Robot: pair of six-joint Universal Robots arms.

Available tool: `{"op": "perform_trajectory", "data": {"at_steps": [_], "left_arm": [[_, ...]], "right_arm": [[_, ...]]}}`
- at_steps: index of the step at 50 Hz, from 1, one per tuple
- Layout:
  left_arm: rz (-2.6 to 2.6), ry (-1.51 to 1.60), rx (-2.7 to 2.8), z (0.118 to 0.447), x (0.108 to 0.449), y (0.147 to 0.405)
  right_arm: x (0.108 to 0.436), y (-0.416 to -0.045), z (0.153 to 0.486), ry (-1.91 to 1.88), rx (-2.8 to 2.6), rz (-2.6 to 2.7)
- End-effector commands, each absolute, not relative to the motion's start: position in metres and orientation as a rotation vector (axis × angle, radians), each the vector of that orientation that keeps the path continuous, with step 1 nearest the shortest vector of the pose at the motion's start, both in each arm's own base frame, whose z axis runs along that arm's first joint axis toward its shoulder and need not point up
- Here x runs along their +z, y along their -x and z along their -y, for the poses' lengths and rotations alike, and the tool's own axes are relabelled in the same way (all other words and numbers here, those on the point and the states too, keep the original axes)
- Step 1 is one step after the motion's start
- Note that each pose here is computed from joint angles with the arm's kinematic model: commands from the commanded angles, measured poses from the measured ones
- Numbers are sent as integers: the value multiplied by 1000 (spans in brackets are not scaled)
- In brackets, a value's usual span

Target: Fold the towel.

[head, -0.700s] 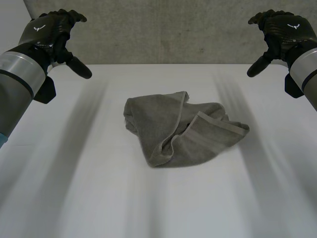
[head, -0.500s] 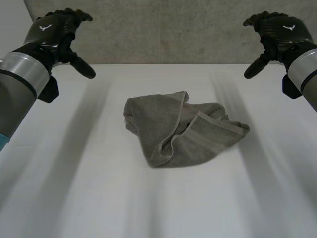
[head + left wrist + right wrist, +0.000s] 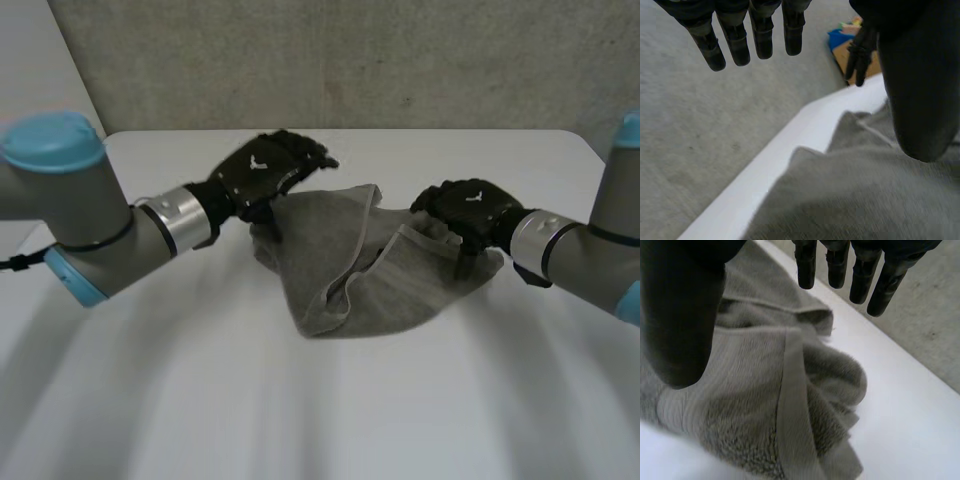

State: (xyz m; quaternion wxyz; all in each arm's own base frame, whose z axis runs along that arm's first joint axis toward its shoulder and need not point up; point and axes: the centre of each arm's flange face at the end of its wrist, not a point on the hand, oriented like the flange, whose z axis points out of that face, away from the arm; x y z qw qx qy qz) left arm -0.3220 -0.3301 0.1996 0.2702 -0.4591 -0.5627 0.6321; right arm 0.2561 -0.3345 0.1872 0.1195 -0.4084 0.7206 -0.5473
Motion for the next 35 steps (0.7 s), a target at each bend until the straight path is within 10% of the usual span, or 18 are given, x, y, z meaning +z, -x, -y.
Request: {"op": "perform_trajectory", "data": {"at_steps": [1,22,35], "left_arm": [[1464,1409,1687,333,147,337],[1404,1649,1786,338,106,349],[1565,1620,1872,330,141,331]], "right_arm": [[160,-270,346,1232,-1630,-2059],[104,-298,337,1475,-1578,-2023],[159,-288,330,1403,-1672,-2000]]}}
